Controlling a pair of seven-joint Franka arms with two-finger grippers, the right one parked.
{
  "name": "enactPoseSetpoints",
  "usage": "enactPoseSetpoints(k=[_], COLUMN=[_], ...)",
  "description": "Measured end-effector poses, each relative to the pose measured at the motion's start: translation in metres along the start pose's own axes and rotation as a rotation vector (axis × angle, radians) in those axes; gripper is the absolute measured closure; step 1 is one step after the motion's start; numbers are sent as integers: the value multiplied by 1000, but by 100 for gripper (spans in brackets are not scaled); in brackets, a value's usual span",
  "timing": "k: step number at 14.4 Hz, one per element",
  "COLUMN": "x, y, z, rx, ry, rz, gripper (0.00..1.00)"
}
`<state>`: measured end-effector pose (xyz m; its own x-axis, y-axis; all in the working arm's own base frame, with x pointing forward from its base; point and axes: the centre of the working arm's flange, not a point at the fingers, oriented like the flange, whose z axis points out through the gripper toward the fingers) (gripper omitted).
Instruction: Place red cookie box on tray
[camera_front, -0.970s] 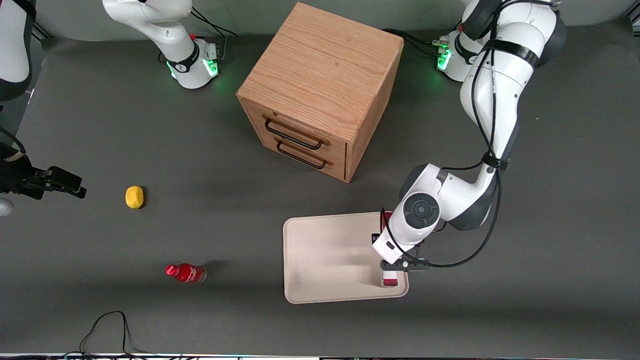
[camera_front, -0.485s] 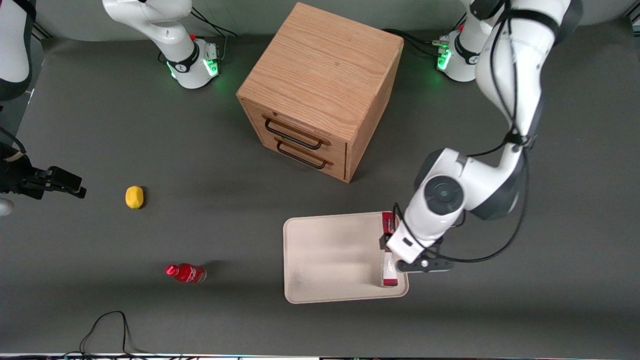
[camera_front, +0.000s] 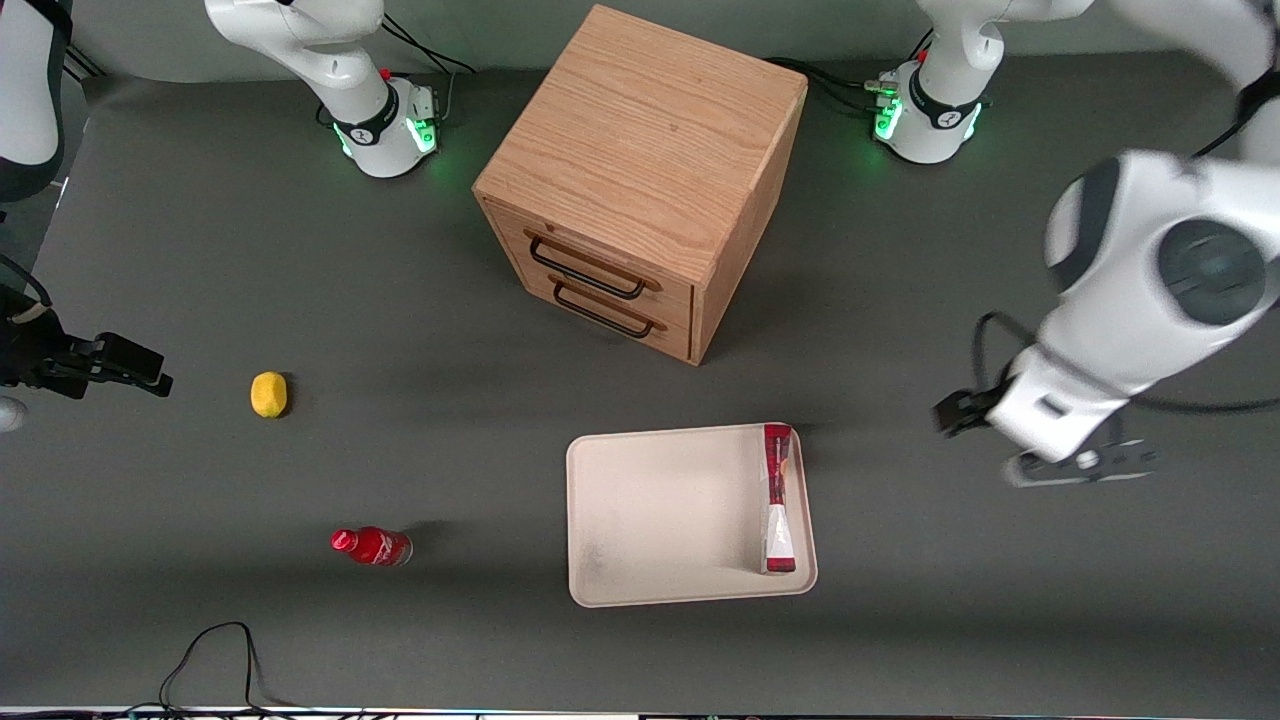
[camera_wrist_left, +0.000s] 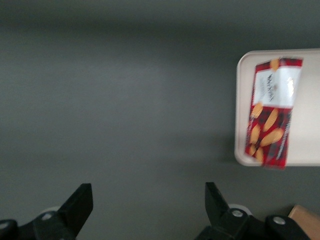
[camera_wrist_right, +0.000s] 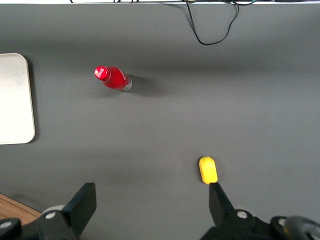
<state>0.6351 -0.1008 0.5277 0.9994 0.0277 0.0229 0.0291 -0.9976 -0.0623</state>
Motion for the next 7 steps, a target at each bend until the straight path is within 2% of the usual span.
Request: enactPoseSetpoints(k=[2,5,7], x=[-21,-58,-82], y=[-49,-99,-116], z=[-33,-63,-78], rx=[4,-57,-64], ry=[-15,-7,-11], rz=[36,44,57], gripper=[0,0,0])
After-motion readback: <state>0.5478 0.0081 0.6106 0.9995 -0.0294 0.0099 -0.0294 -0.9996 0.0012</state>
